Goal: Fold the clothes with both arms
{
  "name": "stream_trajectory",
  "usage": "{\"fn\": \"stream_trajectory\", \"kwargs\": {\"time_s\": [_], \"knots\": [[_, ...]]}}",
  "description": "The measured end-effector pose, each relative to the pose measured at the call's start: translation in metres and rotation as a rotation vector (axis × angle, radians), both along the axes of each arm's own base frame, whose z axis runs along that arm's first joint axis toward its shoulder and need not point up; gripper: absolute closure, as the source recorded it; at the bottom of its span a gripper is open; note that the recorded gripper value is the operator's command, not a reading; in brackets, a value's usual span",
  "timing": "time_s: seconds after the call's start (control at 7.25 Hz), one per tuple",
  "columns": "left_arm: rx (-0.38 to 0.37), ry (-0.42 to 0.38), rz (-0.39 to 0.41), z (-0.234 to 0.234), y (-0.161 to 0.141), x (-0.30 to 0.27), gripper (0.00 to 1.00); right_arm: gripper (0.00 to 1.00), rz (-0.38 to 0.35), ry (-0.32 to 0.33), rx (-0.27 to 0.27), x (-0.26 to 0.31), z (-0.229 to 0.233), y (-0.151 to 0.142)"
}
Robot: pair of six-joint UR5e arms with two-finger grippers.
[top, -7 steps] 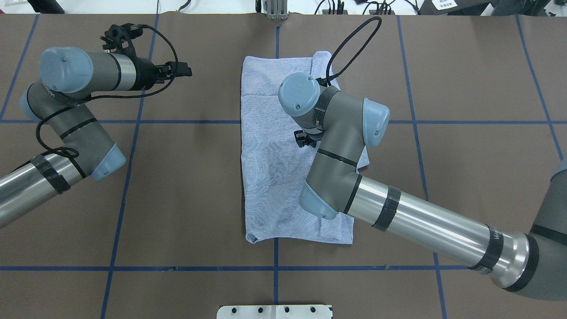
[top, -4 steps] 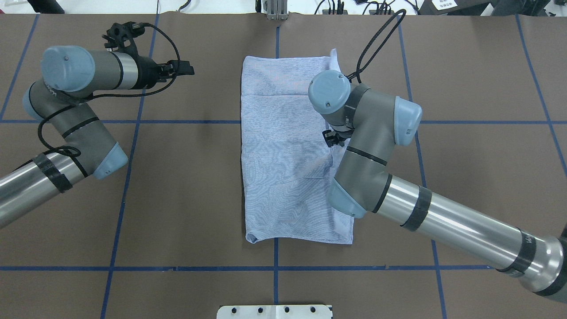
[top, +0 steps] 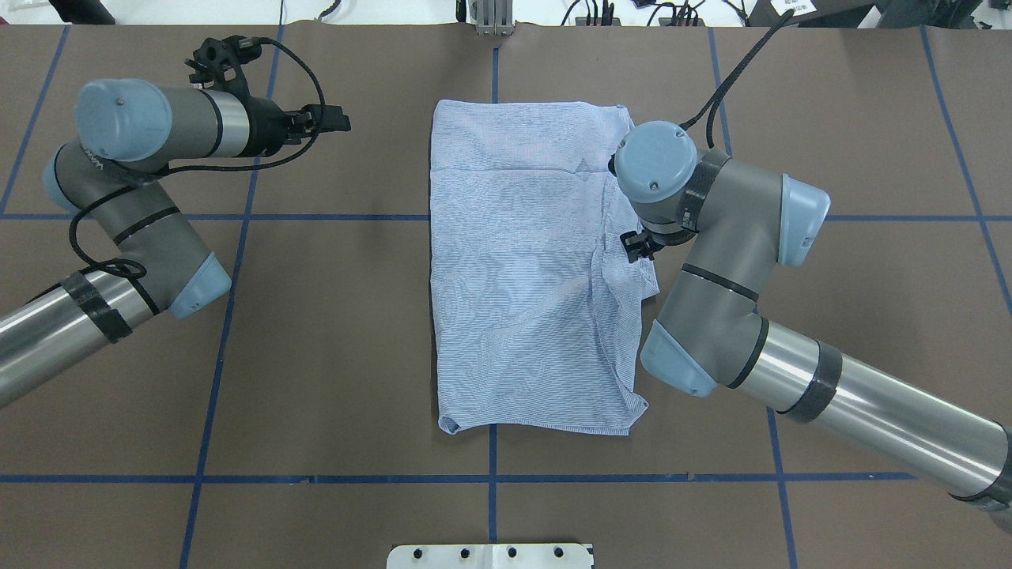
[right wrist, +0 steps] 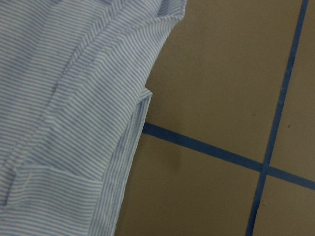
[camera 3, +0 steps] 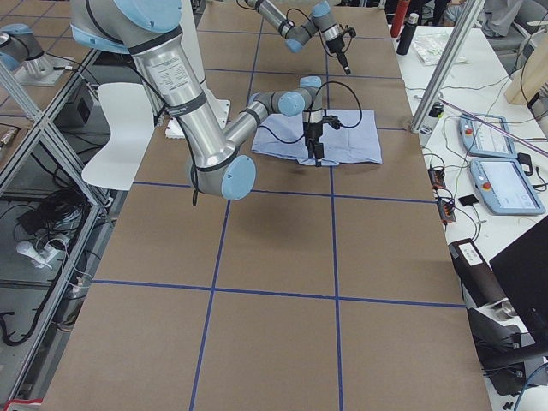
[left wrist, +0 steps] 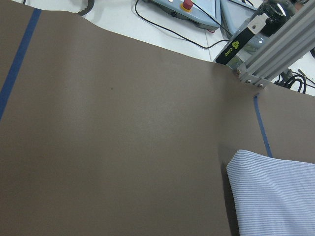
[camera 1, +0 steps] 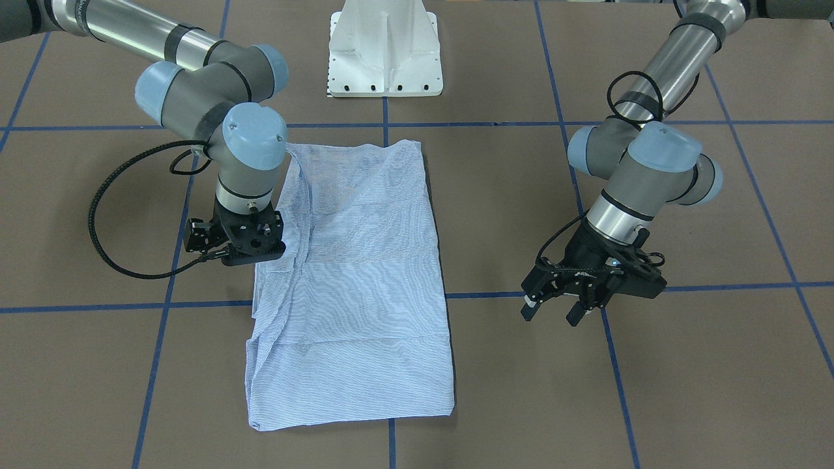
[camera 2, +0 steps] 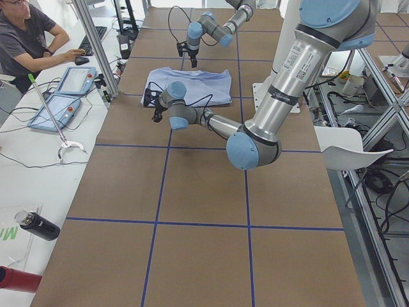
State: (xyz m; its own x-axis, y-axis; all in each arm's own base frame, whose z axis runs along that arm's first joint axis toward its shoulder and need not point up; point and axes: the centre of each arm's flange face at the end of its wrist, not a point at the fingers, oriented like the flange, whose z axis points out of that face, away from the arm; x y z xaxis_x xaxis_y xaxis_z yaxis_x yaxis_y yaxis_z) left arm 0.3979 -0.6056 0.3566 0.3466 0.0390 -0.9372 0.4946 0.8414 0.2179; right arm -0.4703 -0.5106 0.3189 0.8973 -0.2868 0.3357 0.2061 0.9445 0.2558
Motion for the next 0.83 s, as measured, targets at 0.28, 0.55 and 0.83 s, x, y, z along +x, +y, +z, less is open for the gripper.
{"fn": "stream_trajectory", "kwargs": {"time_s": [0.28,0.55,0.83], "knots": [[0.002,0.002,0.0,-0.001,0.0,0.0,0.0,0.0,-0.009,-0.077,0.025,0.001,-0.039,0.005],[0.0,0.0,0.001,0.0,0.0,0.0,0.0,0.0,-0.035,-0.117,0.032,-0.023,-0.061,0.028],[-0.003,-0.004,0.002,0.003,0.0,0.0,0.0,0.0,-0.085,-0.119,0.034,-0.052,-0.066,0.057]]}}
